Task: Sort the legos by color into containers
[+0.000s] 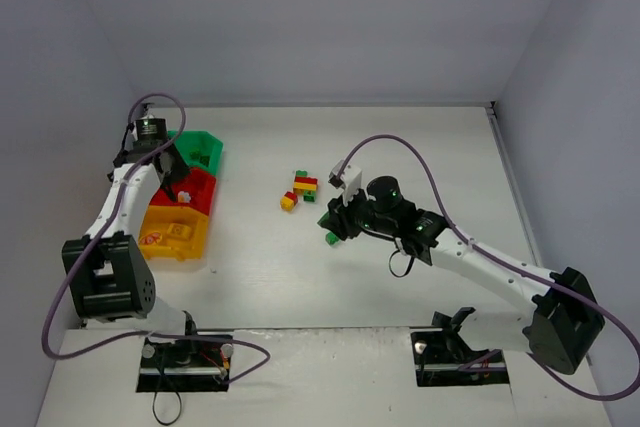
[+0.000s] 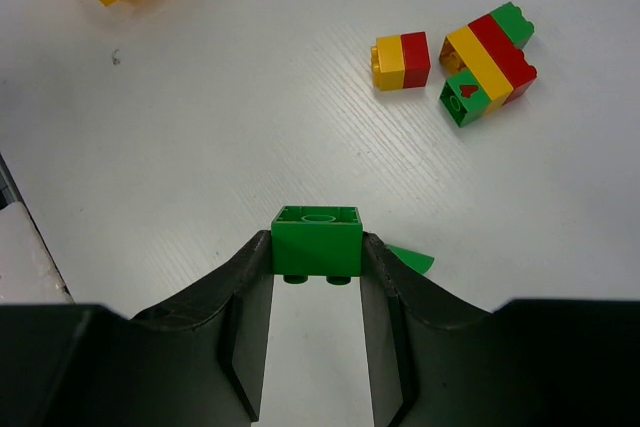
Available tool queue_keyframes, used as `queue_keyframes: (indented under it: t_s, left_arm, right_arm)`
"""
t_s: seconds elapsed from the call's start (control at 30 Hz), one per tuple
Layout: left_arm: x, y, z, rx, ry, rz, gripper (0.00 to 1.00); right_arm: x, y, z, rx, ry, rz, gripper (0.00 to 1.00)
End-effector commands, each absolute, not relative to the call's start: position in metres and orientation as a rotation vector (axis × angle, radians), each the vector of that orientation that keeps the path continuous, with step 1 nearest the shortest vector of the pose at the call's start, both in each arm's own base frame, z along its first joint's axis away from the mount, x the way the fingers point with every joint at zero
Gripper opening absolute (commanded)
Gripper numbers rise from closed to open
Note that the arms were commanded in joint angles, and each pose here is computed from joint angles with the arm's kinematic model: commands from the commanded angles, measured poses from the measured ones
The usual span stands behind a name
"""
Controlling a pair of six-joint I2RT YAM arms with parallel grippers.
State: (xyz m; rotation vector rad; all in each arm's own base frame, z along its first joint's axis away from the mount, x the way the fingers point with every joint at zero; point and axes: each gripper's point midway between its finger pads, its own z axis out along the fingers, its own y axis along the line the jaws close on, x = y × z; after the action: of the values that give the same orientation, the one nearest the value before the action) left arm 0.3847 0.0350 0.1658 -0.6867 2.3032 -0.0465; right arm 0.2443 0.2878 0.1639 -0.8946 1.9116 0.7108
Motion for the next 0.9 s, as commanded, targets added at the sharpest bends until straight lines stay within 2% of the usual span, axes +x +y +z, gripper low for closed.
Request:
queue_keyframes:
  t_s: [0.0,0.1,0.13,0.27,0.37,0.47,0.6,0.73,0.87]
  left_arm:
    - [0.391,0.067,0.161,-0.716,2.295,0.15,0.1]
    - [0.398,0.072,0.155,-0.728,2.307,0.184,0.29]
    - [0.4,0.073,0.15,-0.725,2.323,0.184,0.45]
    - [0.408,0.066,0.16,-0.708,2.31,0.127,0.73]
    - [0.406,0.057,0.172,-0.684,2.316,0.069,0.78]
    - [0.4,0.027,0.196,-0.618,2.315,-0.081,0.78]
    - [0.385,-0.041,0.227,-0.419,2.315,-0.391,0.78]
    - [0.344,-0.144,0.25,-0.128,2.343,-0.836,0.78]
    - [0.307,-0.212,0.26,0.096,2.339,-1.124,0.78]
  right_arm:
    - [0.251,0.284,0.19,-0.851,1.827,0.697,0.0]
    - [0.249,0.281,0.188,-0.845,1.835,0.693,0.0]
    - [0.249,0.279,0.189,-0.838,1.832,0.691,0.0]
    - [0.247,0.278,0.189,-0.847,1.825,0.695,0.0]
    - [0.245,0.282,0.194,-0.884,1.793,0.71,0.0]
    - [0.243,0.288,0.205,-0.95,1.73,0.723,0.0]
    - [0.24,0.297,0.226,-1.048,1.616,0.738,0.0]
    - [0.236,0.307,0.256,-1.134,1.488,0.76,0.0]
    - [0.234,0.315,0.269,-1.189,1.424,0.77,0.0]
